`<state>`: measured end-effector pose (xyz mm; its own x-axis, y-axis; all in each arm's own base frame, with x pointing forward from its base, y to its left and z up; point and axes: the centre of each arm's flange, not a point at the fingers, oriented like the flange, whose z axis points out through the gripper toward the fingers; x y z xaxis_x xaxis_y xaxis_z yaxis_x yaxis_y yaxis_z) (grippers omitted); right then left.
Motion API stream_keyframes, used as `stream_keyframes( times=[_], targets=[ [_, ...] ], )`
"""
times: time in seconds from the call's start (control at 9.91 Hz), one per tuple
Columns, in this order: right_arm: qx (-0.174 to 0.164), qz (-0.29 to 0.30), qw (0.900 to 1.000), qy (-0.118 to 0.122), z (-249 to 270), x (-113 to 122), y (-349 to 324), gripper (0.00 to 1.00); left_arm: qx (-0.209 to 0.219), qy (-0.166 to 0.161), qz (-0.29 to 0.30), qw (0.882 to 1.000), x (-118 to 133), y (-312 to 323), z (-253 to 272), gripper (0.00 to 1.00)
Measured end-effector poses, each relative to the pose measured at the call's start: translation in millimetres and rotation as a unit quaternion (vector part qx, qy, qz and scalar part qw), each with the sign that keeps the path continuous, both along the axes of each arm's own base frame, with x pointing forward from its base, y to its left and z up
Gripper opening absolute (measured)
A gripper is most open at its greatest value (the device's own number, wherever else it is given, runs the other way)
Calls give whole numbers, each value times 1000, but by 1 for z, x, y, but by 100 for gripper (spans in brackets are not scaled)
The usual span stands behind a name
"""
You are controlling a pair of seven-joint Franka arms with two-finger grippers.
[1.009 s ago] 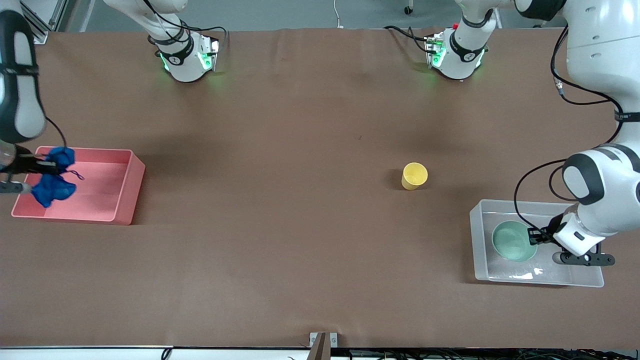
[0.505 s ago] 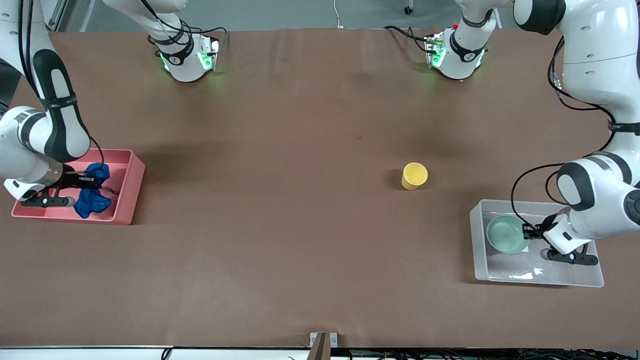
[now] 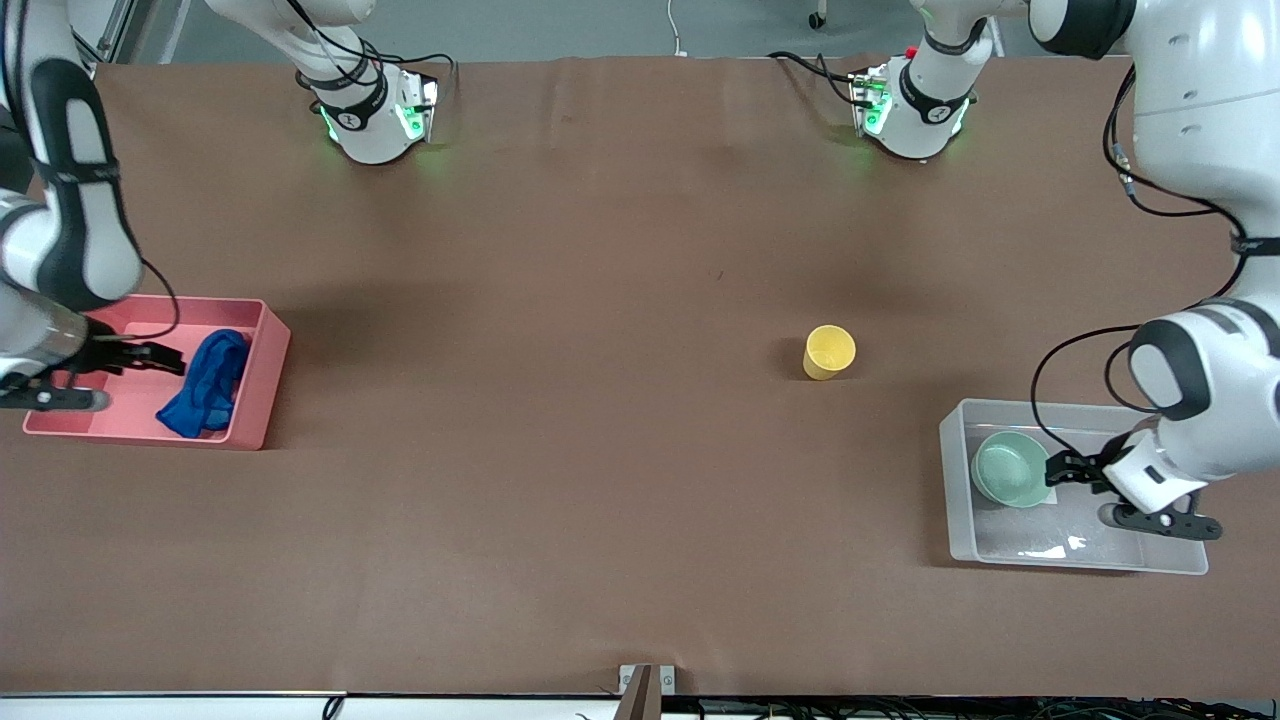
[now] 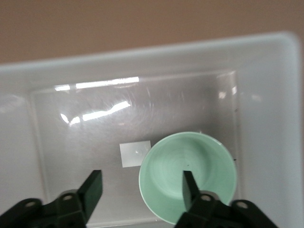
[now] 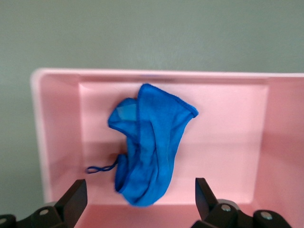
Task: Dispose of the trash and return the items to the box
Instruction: 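Release the cloth and bowl, raising both grippers away from the bins, then reach the left gripper to the yellow cup and grasp its rim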
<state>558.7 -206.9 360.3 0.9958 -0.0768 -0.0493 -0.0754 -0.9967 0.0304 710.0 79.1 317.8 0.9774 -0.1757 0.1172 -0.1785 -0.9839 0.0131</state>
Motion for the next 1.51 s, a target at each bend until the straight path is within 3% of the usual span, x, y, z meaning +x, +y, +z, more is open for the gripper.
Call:
stream_keyframes(
  times=[0.1, 0.3, 0.61, 0.81, 1.01, 1.31, 1.51],
  targets=[
    [5, -27, 1000, -15, 44, 4, 11, 100, -9, -17, 9, 1000, -4, -14, 38, 98],
    [19, -69, 997, -21, 122, 11, 57, 100, -16, -33, 32, 999, -32, -66, 110, 100],
    [29, -65, 997, -21, 239, -10, 103, 100, -26, -21, 71, 997, -117, -163, 165, 100],
    [31, -57, 998, -23, 295, -38, 114, 100, -23, 1, 74, 997, -168, -209, 145, 100],
    [29, -55, 997, -41, 315, -39, 116, 100, -19, 14, 59, 998, -193, -243, 94, 100],
    [27, -54, 997, -37, 307, -30, 115, 100, -6, 51, 28, 998, -206, -268, 4, 100],
    [17, -48, 997, -51, 304, -20, 120, 100, -8, 68, 23, 997, -203, -271, -45, 97]
  ],
)
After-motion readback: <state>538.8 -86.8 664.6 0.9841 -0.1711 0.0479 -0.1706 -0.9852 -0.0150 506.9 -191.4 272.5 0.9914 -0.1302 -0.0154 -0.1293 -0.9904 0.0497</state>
